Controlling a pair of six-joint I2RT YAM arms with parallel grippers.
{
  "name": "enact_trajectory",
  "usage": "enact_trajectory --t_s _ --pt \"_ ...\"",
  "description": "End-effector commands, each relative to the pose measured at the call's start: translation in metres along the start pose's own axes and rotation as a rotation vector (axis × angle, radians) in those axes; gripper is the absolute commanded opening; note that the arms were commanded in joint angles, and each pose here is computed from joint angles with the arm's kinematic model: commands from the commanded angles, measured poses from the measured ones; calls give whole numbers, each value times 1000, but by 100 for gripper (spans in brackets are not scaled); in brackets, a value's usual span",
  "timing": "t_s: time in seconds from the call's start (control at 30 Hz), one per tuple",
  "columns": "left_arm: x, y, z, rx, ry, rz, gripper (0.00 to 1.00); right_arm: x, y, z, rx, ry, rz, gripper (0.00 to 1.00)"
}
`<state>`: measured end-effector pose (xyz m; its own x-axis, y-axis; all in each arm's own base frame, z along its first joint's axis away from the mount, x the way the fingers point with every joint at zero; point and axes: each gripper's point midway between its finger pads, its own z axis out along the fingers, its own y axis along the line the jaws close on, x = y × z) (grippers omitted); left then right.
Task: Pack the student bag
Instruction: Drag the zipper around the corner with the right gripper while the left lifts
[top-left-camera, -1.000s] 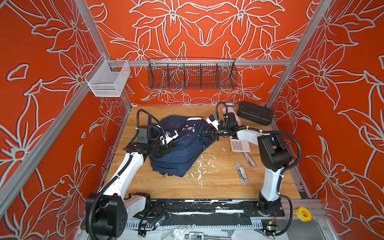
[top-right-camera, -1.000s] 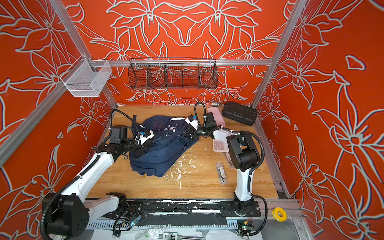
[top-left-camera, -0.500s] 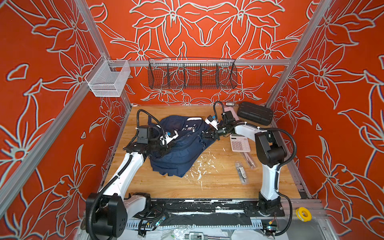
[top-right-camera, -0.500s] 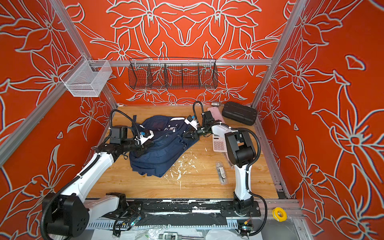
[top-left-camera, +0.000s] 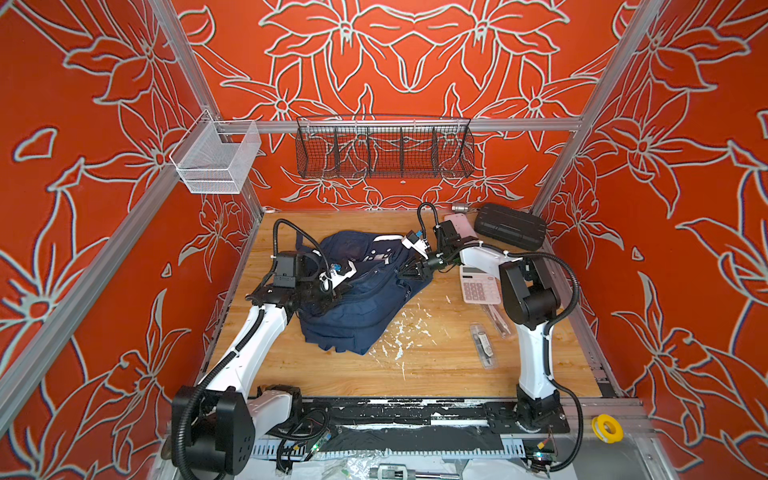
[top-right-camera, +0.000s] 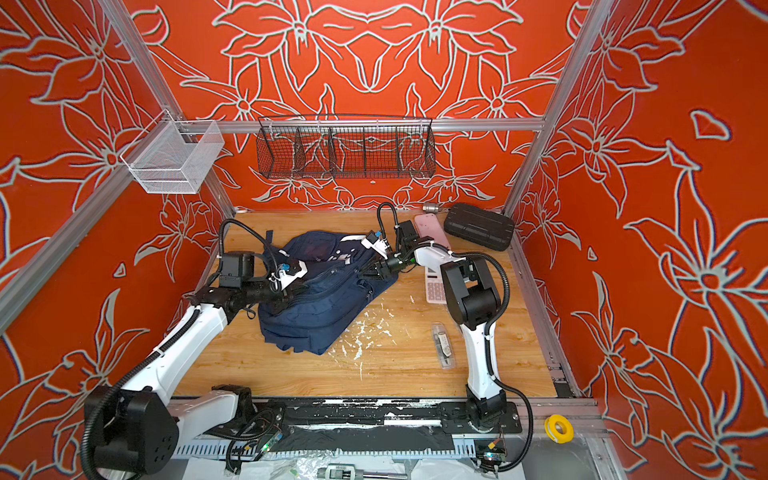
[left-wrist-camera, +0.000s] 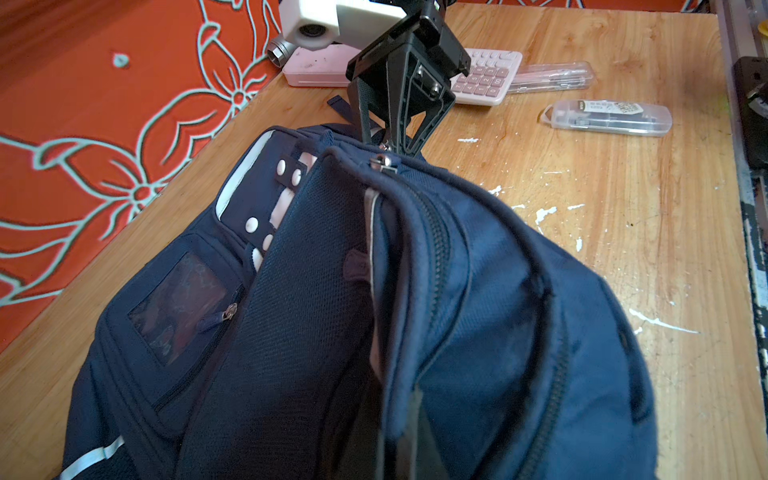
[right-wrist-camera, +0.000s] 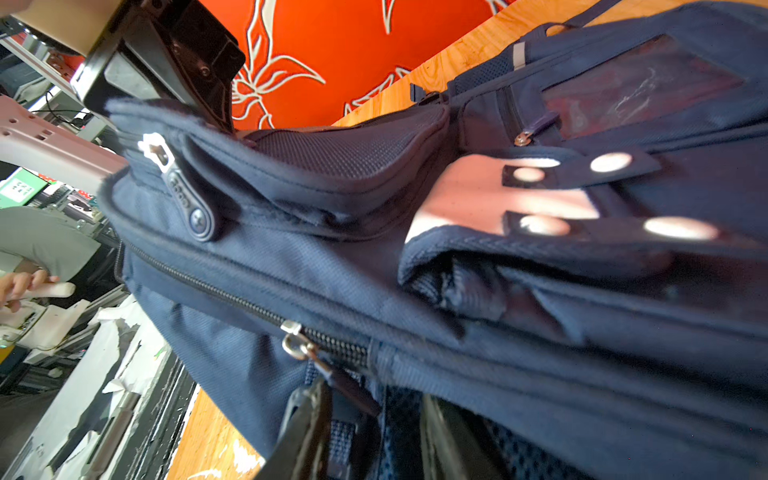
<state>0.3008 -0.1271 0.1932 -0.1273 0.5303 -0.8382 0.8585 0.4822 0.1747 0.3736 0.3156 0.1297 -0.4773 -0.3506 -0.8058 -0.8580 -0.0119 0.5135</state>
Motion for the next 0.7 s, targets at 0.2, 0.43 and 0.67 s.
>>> enact_trajectory --t_s 0.2,0.43,0.67 --pt "-31 6 -8 1 -98 74 0 1 31 13 -112 5 -27 25" --pt "-30 7 -8 -4 -94 72 0 -4 25 12 -50 -23 -51 5" --pt "-29 8 -7 -8 -89 72 0 -11 17 11 4 -60 -59 1"
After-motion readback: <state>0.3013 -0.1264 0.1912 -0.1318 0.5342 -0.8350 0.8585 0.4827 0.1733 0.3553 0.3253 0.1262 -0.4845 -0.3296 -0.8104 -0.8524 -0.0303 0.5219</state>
